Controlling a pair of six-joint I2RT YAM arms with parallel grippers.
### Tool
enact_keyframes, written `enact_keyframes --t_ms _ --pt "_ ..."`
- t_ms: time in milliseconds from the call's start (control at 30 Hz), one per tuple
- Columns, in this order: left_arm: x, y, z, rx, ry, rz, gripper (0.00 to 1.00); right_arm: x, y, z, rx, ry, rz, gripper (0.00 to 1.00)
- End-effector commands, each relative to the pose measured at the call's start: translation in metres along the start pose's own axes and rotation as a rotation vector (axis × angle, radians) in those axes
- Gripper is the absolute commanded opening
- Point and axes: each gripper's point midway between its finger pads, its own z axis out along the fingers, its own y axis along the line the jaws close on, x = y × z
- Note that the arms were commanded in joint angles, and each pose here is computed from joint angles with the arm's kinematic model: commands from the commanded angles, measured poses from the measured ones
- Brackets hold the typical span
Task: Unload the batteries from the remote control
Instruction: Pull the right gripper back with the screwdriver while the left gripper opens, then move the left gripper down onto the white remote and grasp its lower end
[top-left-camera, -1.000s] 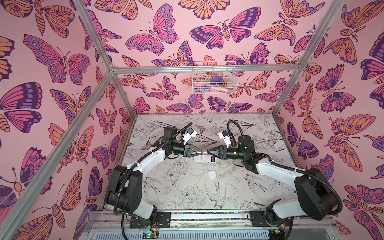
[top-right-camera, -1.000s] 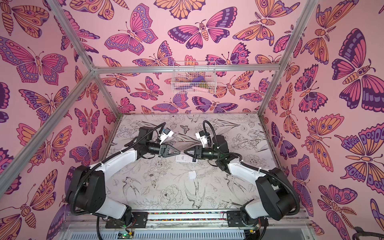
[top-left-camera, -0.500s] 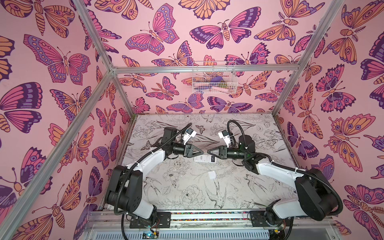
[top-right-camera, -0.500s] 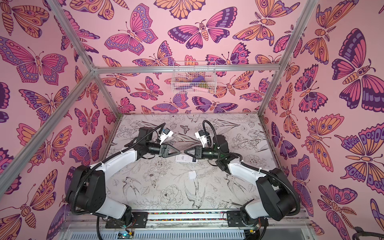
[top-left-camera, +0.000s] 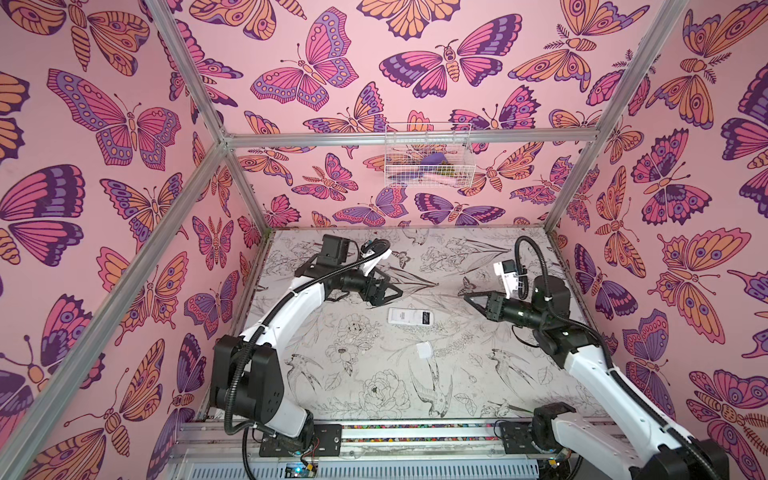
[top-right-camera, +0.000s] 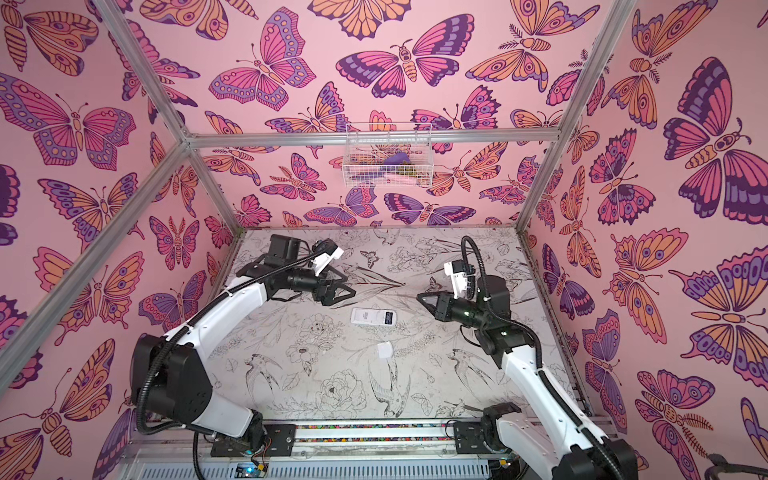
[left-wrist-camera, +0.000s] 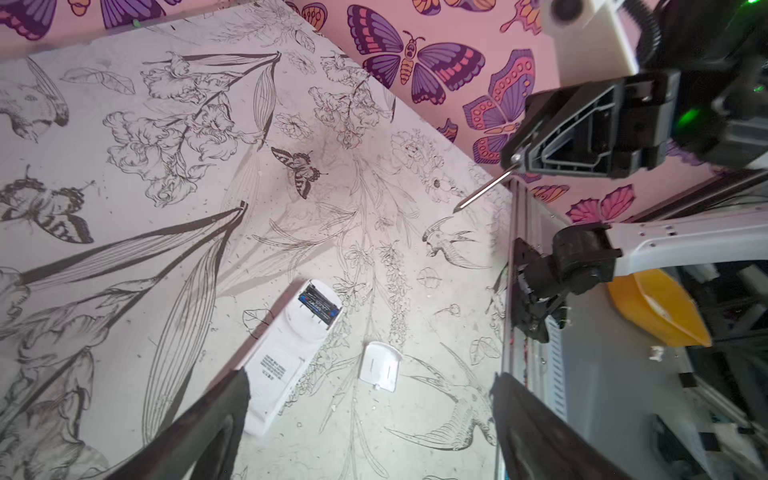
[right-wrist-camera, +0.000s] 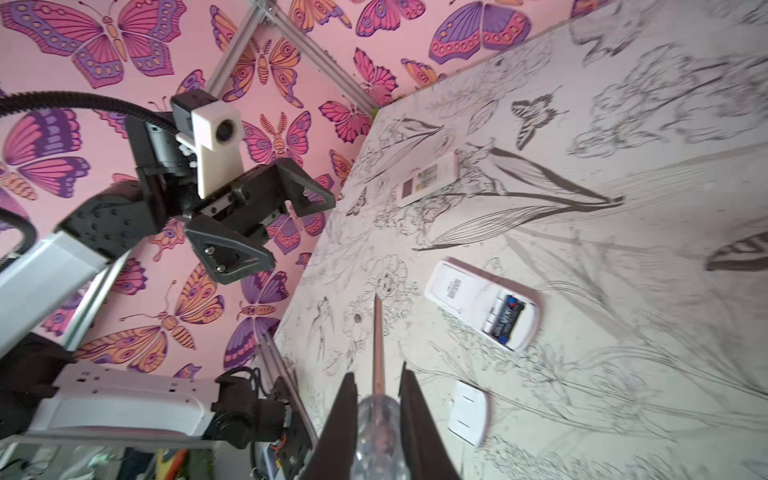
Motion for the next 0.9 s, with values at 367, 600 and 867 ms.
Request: enact_keyframes --t_ms 367,600,867 --pt "0.108 0.019 0.072 0.089 0.43 0.661 1.0 0.019 -0.056 -0.039 0.359 -0.027 -0.115 0.02" --pt "0.128 0.02 0.091 0.132 0.494 0.696 1.0 0.018 -0.054 -0.04 0.358 -0.03 -0.119 0.02" --pt "0.139 0.029 0.111 0.13 0.573 0.708 1.0 0.02 -0.054 -0.036 0.335 -0.019 -0.107 0.02"
